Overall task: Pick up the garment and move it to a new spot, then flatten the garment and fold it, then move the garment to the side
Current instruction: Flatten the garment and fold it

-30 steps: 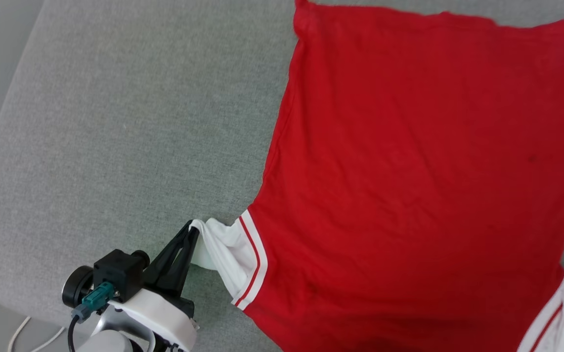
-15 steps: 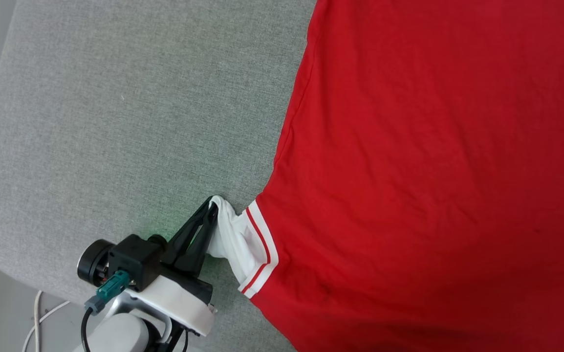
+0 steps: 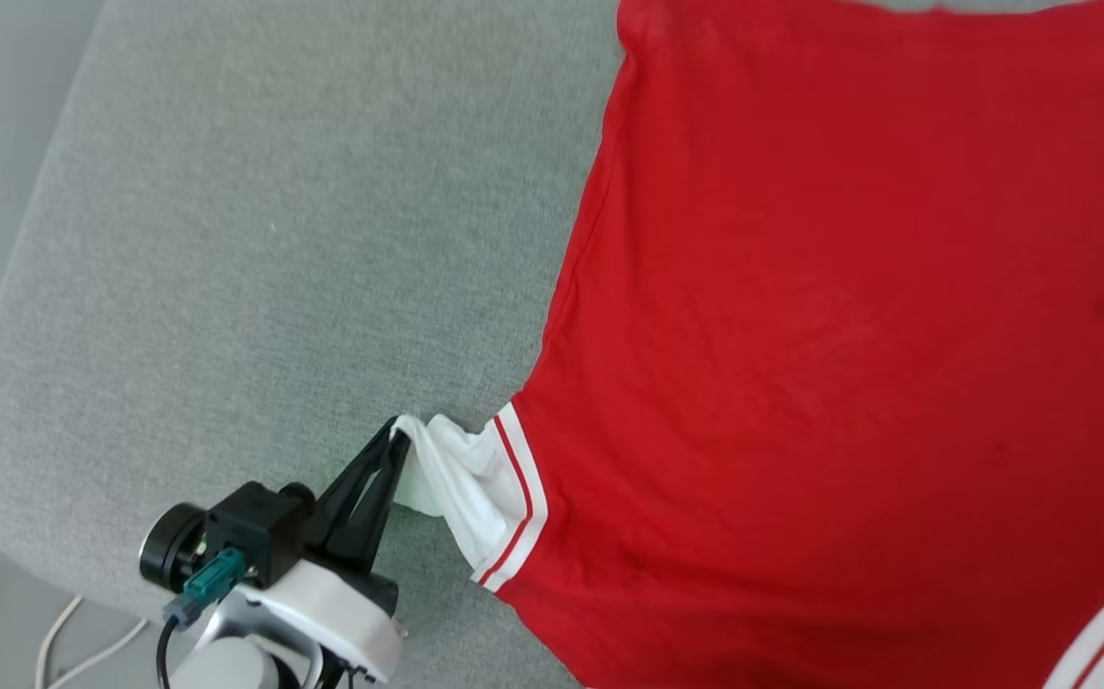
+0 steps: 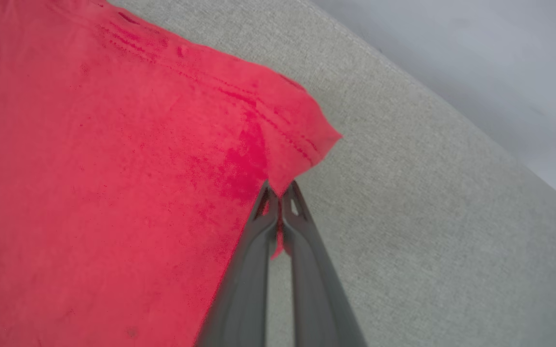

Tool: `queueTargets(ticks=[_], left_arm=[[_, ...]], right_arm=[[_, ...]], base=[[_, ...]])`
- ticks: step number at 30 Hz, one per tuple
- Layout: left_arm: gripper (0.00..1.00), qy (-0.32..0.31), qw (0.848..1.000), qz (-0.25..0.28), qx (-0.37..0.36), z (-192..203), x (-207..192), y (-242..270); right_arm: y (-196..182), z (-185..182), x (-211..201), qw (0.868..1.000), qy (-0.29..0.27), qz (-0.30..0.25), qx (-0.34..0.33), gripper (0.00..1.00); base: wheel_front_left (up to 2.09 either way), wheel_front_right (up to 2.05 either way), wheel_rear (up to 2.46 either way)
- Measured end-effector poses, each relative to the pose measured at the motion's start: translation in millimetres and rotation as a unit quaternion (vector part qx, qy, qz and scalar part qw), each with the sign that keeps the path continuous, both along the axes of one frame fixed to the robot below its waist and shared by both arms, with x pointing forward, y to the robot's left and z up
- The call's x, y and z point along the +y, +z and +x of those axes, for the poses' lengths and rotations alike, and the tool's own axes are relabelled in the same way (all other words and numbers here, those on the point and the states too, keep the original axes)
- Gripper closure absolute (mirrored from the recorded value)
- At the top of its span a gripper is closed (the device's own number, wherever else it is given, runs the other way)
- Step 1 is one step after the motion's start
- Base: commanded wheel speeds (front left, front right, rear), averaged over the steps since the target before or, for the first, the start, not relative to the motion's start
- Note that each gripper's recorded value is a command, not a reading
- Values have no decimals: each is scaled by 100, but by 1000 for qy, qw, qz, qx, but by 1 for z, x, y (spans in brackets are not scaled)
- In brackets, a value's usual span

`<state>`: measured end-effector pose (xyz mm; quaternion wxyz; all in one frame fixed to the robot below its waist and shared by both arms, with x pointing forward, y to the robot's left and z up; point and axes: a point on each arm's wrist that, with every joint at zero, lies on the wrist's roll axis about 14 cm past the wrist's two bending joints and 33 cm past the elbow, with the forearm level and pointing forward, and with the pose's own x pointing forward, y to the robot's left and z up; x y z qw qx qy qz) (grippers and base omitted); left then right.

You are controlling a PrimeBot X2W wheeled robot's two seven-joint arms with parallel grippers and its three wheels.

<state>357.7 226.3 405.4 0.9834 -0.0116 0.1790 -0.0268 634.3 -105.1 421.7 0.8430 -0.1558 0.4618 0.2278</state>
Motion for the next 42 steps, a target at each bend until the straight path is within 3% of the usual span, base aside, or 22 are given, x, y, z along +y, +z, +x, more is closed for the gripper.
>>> queueTargets(ticks=[11,17,24,32,37,38,39,42], left_arm=[[100,10,999,-6,-38,-29,0,32],[100,6,999,-10,-53,-41,-2,45],[100,0,998,-13,-56,-50,-6,48],[100,-1,998,-12,-54,-51,-5,48],[100,-3,999,-12,-43,-51,-6,41],[100,-3,999,-13,-42,-51,-7,40],[100,-4,999,-13,-43,-50,-7,40],[100,-7,999,-13,-44,-51,-8,41]], right_arm=[[67,-81,-46,996,58,-18,-64,100],[65,-152,-93,997,52,-28,-41,100],[15,-246,-147,999,-14,-11,46,100],[-55,-360,-167,980,-63,0,188,100],[-74,-384,-161,974,-85,18,210,100],[-74,-381,-160,975,-90,23,202,65],[-73,-379,-160,976,-92,25,194,0],[-58,-354,-156,985,-91,37,140,0]], base=[[0,0,0],[0,0,0],[0,0,0],[0,0,0],[0,0,0],[0,0,0],[0,0,0],[0,0,0]])
